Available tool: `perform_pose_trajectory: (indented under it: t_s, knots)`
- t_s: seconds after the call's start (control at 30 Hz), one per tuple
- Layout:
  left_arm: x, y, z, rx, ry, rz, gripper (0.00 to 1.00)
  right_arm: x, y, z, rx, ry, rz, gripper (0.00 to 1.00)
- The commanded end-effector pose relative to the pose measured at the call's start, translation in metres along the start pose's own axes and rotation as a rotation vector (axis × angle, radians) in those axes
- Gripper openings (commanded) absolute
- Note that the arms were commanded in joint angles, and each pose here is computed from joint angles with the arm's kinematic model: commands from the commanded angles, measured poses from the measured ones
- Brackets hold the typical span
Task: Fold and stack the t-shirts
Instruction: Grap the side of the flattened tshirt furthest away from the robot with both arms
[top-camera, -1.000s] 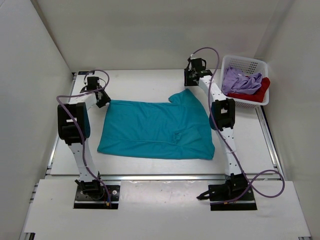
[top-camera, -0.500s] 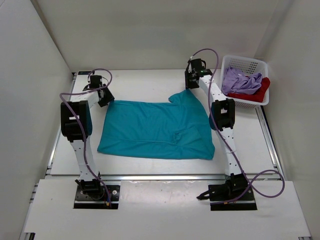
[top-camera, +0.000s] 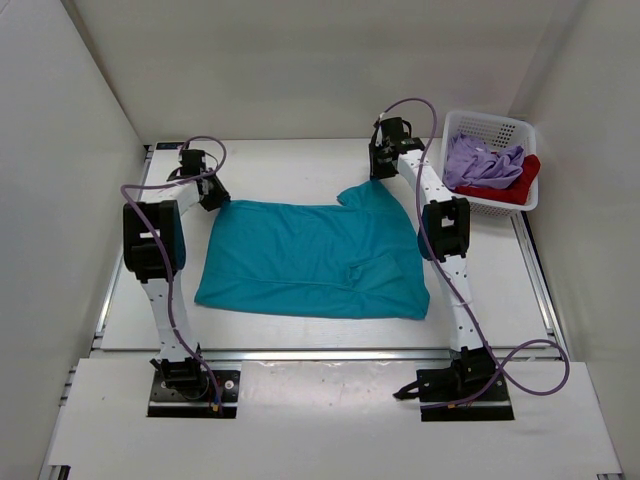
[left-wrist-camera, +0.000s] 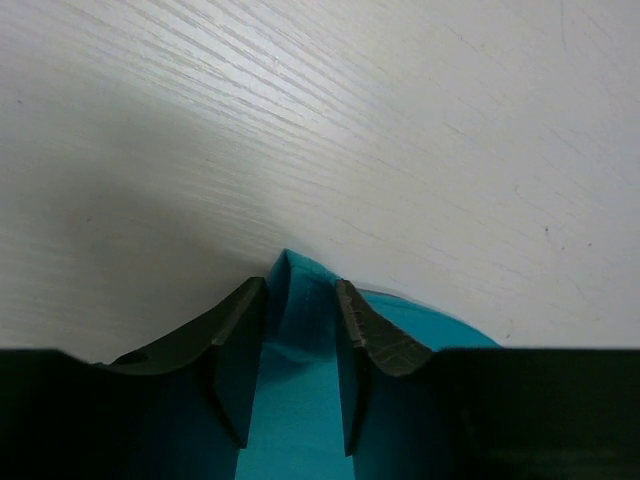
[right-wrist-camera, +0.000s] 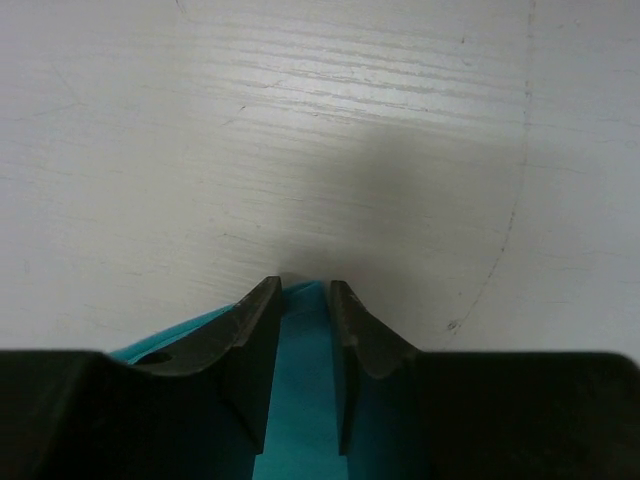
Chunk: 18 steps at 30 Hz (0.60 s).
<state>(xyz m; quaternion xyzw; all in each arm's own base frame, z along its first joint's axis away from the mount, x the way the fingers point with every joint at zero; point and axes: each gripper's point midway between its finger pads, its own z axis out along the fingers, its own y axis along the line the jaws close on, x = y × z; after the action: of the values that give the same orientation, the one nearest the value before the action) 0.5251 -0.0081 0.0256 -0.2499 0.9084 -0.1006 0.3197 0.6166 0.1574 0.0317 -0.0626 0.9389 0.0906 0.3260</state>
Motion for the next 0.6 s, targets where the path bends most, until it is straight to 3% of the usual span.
perform_pose_trajectory:
  t_s: [0.0,0.13,0.27,0.57]
  knots:
    - [-0.01,-0.02,-0.001,0.058,-0.022,0.008,0.4,-0.017,0.007,-0.016,-0.027,-0.032,0.02,0.23]
    - [-0.006,-0.021,-0.002,0.056,-0.011,0.021,0.25,-0.017,0.009,-0.018,-0.041,-0.03,0.025,0.11]
    - [-0.01,-0.023,-0.004,0.06,-0.032,0.023,0.03,-0.025,0.014,-0.028,-0.044,-0.045,0.017,0.01]
    - [-0.035,-0.033,-0.041,0.101,-0.135,0.018,0.0,-0.066,0.027,-0.119,-0.119,-0.113,0.014,0.0]
